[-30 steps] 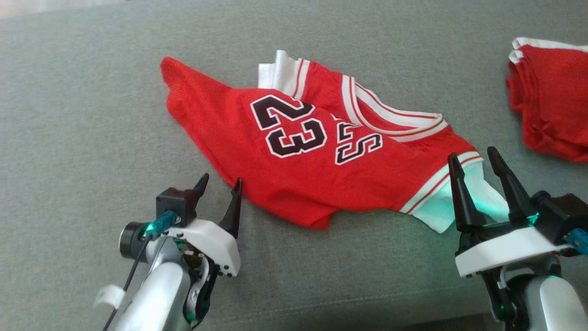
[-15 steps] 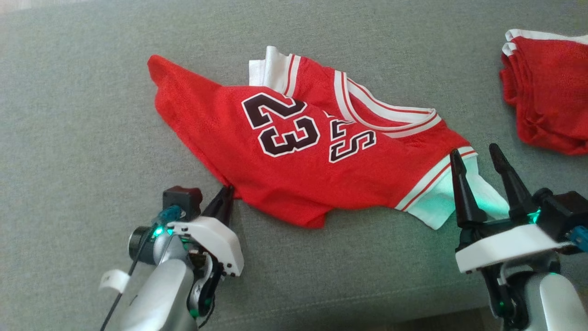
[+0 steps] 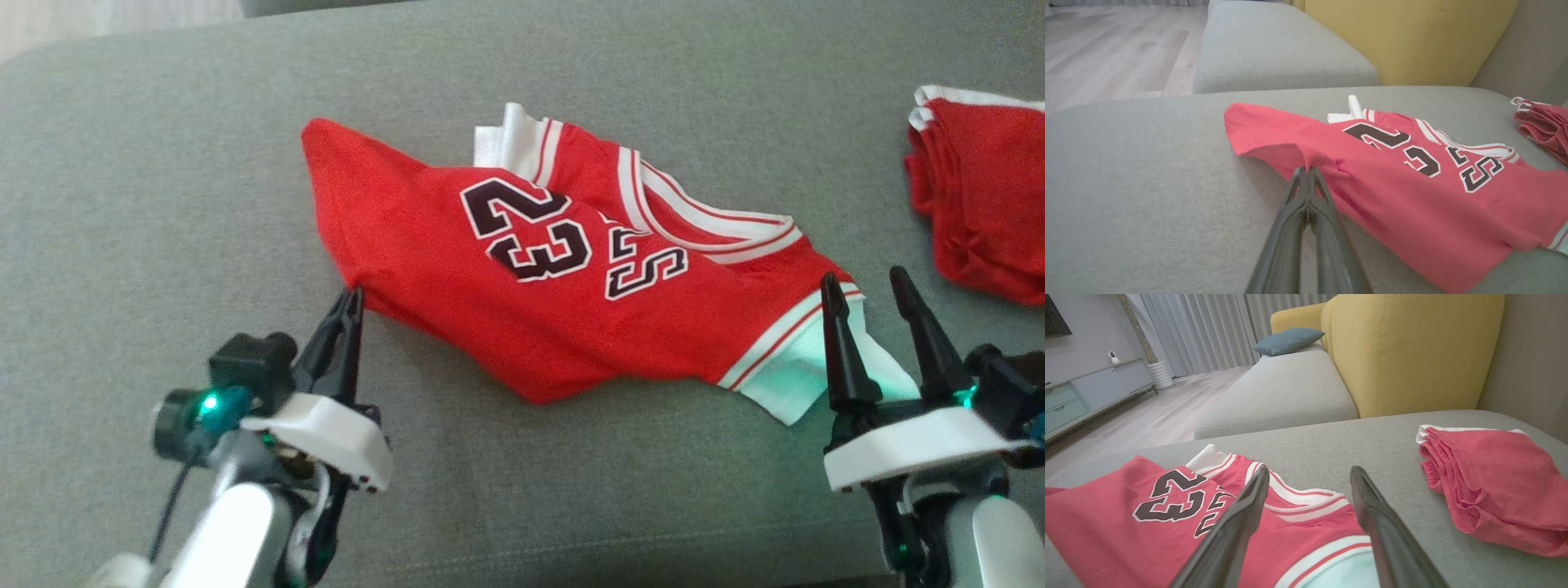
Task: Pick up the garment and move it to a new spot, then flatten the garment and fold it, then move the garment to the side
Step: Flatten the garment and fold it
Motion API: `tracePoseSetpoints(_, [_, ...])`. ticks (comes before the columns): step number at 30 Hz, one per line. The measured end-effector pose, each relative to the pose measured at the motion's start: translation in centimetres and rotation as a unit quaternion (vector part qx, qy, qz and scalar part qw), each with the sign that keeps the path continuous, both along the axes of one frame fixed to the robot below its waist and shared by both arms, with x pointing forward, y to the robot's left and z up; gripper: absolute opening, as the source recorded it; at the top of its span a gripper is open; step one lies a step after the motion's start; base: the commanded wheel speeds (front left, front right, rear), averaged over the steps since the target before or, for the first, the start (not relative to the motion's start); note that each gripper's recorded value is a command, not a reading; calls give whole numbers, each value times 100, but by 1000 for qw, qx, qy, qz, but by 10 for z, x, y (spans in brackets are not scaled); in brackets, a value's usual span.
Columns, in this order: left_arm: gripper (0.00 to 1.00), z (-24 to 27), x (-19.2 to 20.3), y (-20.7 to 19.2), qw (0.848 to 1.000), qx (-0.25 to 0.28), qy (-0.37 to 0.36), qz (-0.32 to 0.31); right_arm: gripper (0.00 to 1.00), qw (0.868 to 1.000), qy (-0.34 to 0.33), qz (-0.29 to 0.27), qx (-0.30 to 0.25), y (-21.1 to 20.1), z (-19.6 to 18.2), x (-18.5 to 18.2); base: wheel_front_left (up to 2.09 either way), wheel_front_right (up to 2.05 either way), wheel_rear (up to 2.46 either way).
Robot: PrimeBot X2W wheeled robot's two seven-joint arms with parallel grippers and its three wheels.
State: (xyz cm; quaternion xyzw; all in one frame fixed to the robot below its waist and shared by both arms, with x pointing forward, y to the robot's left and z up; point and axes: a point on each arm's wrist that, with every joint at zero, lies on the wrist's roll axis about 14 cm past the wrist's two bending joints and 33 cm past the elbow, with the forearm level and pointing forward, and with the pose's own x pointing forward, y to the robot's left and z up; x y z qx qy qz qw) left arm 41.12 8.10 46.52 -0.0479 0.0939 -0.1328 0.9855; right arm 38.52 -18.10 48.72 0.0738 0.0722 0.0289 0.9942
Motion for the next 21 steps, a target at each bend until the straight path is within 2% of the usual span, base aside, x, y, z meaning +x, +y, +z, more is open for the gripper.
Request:
tracePoseSetpoints(12, [0, 103, -23, 43, 994, 20, -95, 41, 100, 1000, -9, 19, 10, 14, 5, 0, 0, 0, 0])
tracePoseSetpoints(18, [0, 104, -21, 44, 996, 23, -84, 35, 100, 1000, 0, 15, 17, 12, -2, -1, 0, 0, 0])
tracePoseSetpoints(21, [0, 73, 0, 45, 998, 27, -38, 32, 100, 1000, 7, 10, 18, 10, -7, -1, 0, 0, 0])
